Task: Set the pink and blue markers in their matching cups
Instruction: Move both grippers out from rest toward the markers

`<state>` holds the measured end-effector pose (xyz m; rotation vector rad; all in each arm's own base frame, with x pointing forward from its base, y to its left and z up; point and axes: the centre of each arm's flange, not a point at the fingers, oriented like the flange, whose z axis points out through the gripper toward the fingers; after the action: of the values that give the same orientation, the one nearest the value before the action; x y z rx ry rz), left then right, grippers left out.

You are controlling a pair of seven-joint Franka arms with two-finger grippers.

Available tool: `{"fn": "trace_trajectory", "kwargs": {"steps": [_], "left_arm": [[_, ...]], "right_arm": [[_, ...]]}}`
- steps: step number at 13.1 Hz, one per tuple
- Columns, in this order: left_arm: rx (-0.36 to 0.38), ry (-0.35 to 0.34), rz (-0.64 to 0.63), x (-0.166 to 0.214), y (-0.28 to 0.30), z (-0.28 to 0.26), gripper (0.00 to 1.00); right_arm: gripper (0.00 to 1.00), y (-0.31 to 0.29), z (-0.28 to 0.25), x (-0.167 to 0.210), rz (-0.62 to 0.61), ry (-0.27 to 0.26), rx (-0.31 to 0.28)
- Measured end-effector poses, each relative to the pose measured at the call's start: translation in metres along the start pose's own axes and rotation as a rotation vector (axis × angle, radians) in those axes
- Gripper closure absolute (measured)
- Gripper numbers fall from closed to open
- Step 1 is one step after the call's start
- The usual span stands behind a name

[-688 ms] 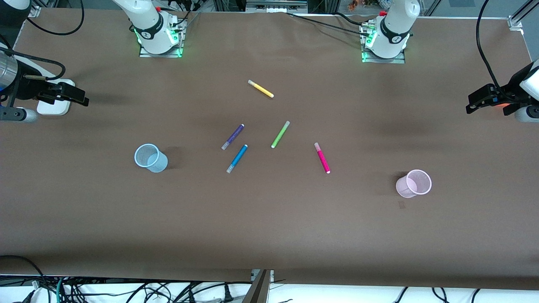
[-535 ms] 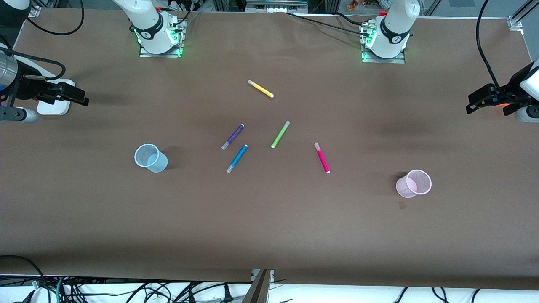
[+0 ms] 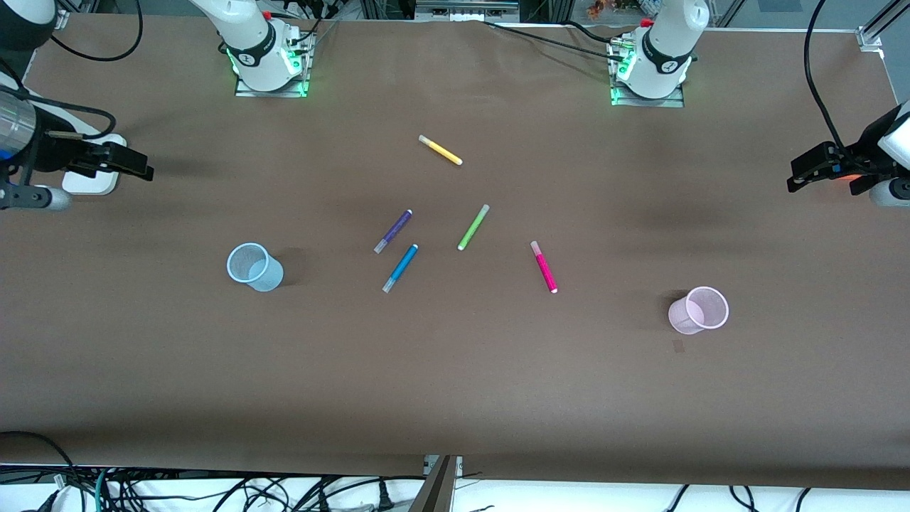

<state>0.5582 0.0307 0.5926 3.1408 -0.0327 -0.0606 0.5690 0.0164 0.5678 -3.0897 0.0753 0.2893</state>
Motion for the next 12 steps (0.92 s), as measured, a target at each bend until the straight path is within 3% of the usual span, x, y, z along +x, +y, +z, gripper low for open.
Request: {"fn": "trace_trajectory", "kwargs": {"steps": [8,12], "left_arm": [[0.000,-0.029,-0.022,0.008,0.007,0.016,0.00],[0.006,-0.090,-0.087,0.029,0.062,0.057,0.00]], "right_arm": [[0.00,-0.030,0.008,0.002,-0.049,-0.014,-0.015],[0.00,-0.042,0.011,0.005,-0.014,0.002,-0.016]]}}
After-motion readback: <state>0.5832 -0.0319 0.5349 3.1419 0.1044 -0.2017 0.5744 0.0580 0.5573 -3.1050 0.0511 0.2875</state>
